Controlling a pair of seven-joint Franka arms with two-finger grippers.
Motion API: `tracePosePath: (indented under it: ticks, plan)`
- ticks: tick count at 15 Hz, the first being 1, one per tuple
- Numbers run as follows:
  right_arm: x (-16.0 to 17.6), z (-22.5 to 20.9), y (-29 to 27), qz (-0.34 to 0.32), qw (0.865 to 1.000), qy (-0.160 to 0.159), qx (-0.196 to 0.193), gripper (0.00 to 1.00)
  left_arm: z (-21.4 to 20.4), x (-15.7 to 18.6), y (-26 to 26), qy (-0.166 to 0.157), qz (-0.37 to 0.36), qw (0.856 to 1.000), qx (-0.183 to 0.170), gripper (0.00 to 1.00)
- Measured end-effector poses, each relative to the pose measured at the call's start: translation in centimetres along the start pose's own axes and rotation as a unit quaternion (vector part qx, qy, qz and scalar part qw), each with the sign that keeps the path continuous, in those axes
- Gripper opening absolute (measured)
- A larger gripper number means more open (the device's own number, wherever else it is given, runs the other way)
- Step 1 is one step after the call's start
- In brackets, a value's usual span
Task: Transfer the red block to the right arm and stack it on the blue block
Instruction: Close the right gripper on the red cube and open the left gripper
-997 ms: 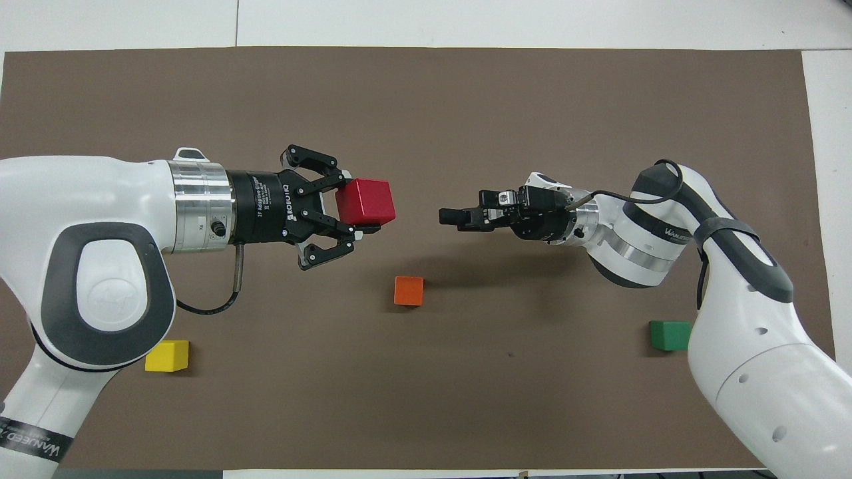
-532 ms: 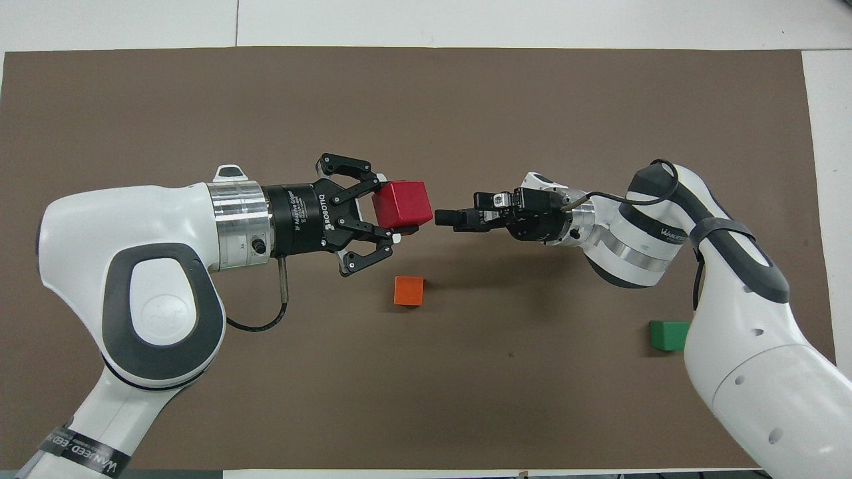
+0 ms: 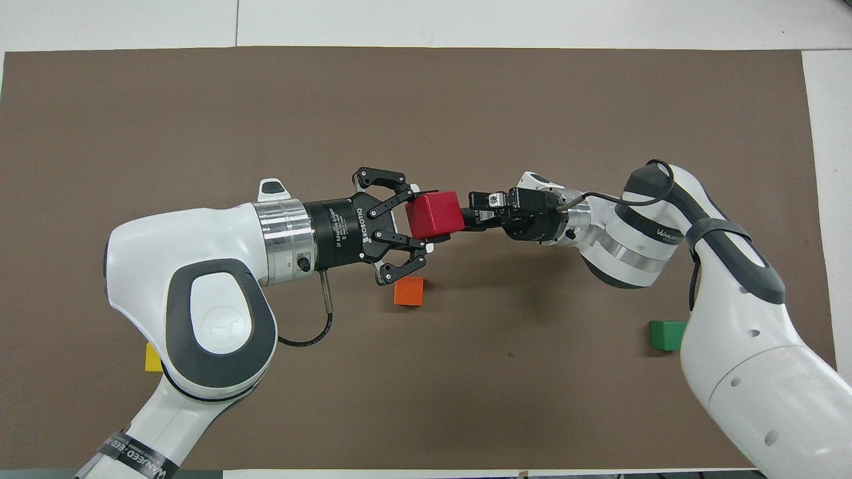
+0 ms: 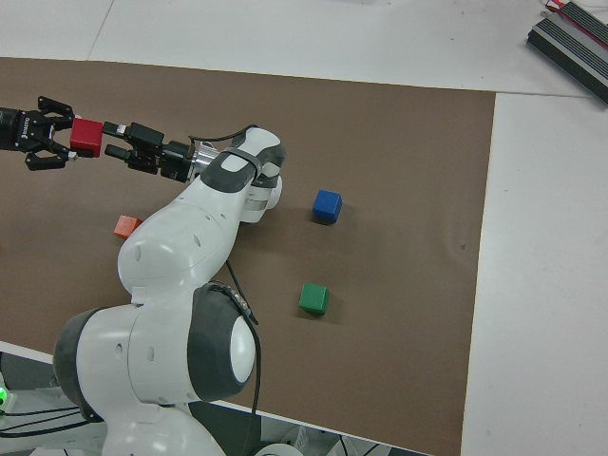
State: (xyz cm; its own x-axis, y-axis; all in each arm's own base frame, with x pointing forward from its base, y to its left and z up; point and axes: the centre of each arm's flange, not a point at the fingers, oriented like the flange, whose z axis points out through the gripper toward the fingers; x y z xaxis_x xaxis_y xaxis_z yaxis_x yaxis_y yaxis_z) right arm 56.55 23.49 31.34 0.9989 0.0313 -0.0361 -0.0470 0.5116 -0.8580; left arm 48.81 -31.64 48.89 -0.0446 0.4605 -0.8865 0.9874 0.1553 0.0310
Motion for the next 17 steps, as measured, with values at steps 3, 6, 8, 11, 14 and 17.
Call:
tracePosePath:
  ticks: [3, 6, 8, 11, 14, 17]
  plan:
    - [0.0, 0.0, -0.1, -0.001, 1.0, 0.0, 0.0, 1.0, 1.4, 0.5, -0.5, -0.006, 0.003, 1.0, -0.004, 0.55]
    - [0.1, 0.1, -0.1, -0.001, 1.0, -0.001, 0.0, 1.0, 2.6, 1.1, -0.8, -0.008, 0.007, 1.0, -0.007, 0.55]
    - [0.1, 0.1, -0.1, -0.002, 1.0, 0.001, 0.0, 1.0, 2.9, 1.2, -1.0, -0.007, 0.007, 1.0, -0.005, 0.55]
    - [0.3, 0.0, 0.0, -0.003, 1.0, 0.006, -0.004, 0.93, 2.9, 1.2, -1.0, -0.007, 0.008, 1.0, -0.006, 0.55]
    - [0.4, -0.1, 0.1, -0.003, 1.0, 0.011, -0.01, 0.58, 2.8, 1.0, -0.9, -0.008, 0.009, 1.0, -0.008, 0.55]
    - [0.4, 0.1, 0.2, -0.003, 1.0, 0.014, -0.01, 0.56, 2.7, 1.1, -0.7, -0.01, 0.011, 1.0, -0.01, 0.55]
